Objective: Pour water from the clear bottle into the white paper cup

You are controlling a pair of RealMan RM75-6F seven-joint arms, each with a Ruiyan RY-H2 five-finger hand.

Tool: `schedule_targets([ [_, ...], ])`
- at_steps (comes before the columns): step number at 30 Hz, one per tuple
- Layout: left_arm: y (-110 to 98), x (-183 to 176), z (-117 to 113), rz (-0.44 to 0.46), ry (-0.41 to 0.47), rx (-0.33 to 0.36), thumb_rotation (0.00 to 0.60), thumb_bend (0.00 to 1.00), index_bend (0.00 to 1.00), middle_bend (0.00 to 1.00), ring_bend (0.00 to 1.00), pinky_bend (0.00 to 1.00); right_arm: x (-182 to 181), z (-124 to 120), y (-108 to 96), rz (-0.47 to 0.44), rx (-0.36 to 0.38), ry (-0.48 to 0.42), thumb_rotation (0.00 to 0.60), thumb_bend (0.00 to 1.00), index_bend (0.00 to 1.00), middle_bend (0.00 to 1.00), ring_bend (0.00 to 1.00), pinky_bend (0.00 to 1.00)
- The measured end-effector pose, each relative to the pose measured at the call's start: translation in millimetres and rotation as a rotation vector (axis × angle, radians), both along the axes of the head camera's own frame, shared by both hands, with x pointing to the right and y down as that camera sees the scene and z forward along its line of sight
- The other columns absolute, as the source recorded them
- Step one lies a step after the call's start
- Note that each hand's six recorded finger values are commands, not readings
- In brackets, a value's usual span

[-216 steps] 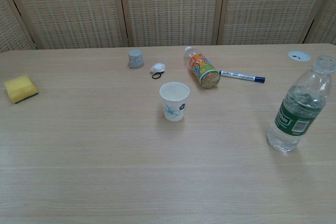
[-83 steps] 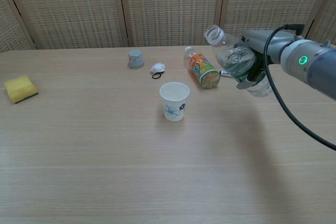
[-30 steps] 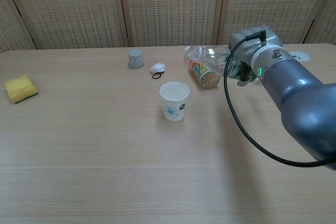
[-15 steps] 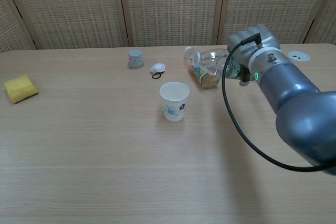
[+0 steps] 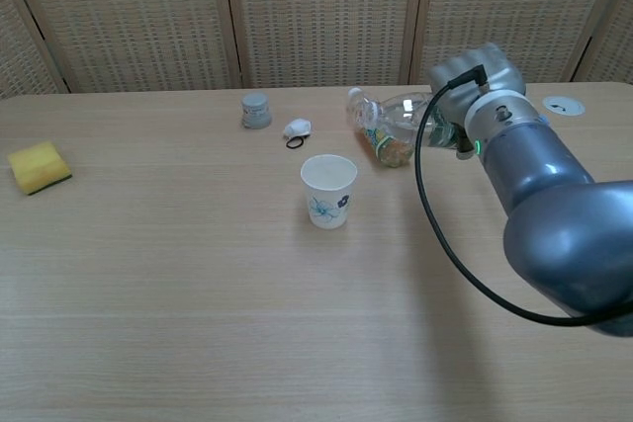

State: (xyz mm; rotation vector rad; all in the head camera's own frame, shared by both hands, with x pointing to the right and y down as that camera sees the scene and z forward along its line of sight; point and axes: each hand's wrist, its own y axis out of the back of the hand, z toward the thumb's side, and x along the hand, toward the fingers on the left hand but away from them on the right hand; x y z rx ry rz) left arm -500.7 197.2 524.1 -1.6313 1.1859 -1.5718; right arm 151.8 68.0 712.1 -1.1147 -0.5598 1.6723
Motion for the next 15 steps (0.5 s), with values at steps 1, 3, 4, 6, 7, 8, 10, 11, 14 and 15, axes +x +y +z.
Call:
schedule_targets([
  [1,-0.1,-0.1,0.1,-0.001,0.0,0.0,0.6,0.02,0.0,0.0,0.0,0.0,-0.2,0.2,0.1,-0.001,0.0,0.004,0.6,0.7,0.6,0.64,0.64,0.63],
  [3,-0.3,-0.5,0.4,-0.002,-0.001,-0.001,0.6,0.02,0.0,0.0,0.0,0.0,-0.5,0.2,0.1,-0.007,0.002,0.018,0.6,0.7,0.6,0.64,0.64,0.63],
  [4,-0.2,-0.6,0.5,-0.002,-0.002,-0.001,0.6,0.02,0.0,0.0,0.0,0.0,-0.6,0.2,0.0,-0.011,0.005,0.027,0.6,0.7,0.6,0.64,0.64,0.63],
  [6,-0.1,-0.6,0.6,-0.003,-0.001,-0.001,0.6,0.02,0.0,0.0,0.0,0.0,-1.0,0.6,0.3,-0.017,0.008,0.045,0.6,0.7,0.6,0.64,0.64,0.63],
  [7,-0.2,-0.7,0.5,-0.003,-0.002,-0.001,0.6,0.02,0.0,0.0,0.0,0.0,-1.3,1.0,0.7,-0.018,0.008,0.051,0.6,0.7,0.6,0.64,0.64,0.63],
  [8,-0.4,-0.7,0.5,-0.003,-0.002,0.0,0.6,0.02,0.0,0.0,0.0,0.0,-2.0,1.5,1.3,-0.019,0.008,0.056,0.6,0.7,0.6,0.64,0.64,0.63],
  [10,-0.5,-0.9,0.5,-0.004,-0.002,-0.001,0.6,0.02,0.0,0.0,0.0,0.0,-2.8,1.5,1.5,-0.02,0.009,0.059,0.6,0.7,0.6,0.64,0.64,0.63],
  [11,-0.5,-0.9,0.7,-0.005,-0.002,-0.002,0.6,0.02,0.0,0.0,0.0,0.0,-3.1,1.3,1.3,-0.022,0.012,0.066,0.6,0.7,0.6,0.64,0.64,0.63],
  [14,-0.9,-1.2,0.5,-0.006,-0.001,-0.001,0.6,0.02,0.0,0.0,0.0,0.0,-4.5,0.6,1.4,-0.025,0.018,0.081,0.6,0.7,0.6,0.64,0.64,0.63],
  [15,-1.0,-1.4,0.2,-0.007,-0.001,0.001,0.6,0.02,0.0,0.0,0.0,0.0,-4.7,0.3,1.3,-0.024,0.019,0.084,0.6,0.7,0.6,0.64,0.64,0.63],
])
